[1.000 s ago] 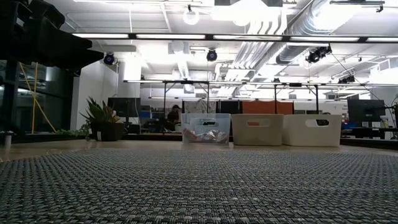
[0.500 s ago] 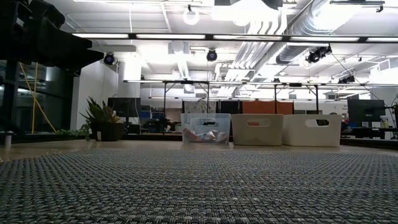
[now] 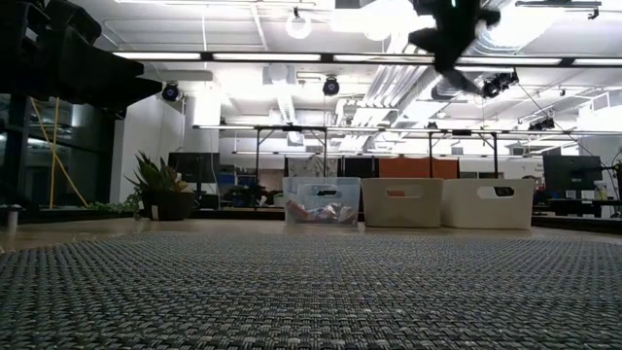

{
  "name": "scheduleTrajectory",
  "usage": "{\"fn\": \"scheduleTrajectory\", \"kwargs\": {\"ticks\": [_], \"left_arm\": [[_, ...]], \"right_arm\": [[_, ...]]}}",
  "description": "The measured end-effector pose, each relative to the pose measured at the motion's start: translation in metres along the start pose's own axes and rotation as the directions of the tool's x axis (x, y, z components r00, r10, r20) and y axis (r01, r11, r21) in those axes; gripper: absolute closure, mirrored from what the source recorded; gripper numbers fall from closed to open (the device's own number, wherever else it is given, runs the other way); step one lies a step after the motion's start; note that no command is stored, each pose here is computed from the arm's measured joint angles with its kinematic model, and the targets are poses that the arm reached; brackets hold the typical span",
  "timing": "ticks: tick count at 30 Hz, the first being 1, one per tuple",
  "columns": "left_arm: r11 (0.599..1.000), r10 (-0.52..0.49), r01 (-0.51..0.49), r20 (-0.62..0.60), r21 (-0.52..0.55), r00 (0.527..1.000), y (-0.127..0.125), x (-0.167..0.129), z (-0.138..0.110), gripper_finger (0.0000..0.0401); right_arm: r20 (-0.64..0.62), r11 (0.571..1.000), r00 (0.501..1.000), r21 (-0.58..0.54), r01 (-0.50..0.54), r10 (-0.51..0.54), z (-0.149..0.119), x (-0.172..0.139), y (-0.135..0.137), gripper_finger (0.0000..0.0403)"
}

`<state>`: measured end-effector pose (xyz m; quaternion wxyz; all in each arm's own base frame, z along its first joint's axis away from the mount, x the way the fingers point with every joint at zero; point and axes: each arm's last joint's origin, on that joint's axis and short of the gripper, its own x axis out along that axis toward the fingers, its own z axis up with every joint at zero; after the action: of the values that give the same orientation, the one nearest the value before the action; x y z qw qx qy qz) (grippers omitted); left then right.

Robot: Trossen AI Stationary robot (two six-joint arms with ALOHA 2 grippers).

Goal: Pick and place Granola Bars by type
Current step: Put the blue granola bar into the white bin

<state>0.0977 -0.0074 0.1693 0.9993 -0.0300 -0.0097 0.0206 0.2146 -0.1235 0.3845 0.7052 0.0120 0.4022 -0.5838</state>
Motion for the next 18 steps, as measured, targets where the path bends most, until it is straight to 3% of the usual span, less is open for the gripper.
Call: {"fn": "scheduleTrajectory", "kwargs": {"ticks": [4, 11, 18], "left_arm": [[1.0, 0.0, 0.0, 0.001, 0.0, 1.0, 0.0, 0.0, 0.0, 0.0174], [1.0, 0.0, 0.0, 0.0, 0.0, 1.0, 0.0, 0.0, 0.0, 0.0174], [1.0, 0.0, 0.0, 0.001, 0.0, 1.0, 0.0, 0.0, 0.0, 0.0174]], "right_arm": [[-0.036, 0.991, 0.995, 0.1, -0.09, 0.094, -0.028, 0.033, 0.003, 0.0313], [-0.149, 0.975, 0.979, 0.194, -0.106, 0.136, -0.076, 0.085, 0.014, 0.0313], [-0.141, 0.922, 0.964, 0.351, -0.163, 0.224, -0.107, 0.125, 0.021, 0.0313]]}}
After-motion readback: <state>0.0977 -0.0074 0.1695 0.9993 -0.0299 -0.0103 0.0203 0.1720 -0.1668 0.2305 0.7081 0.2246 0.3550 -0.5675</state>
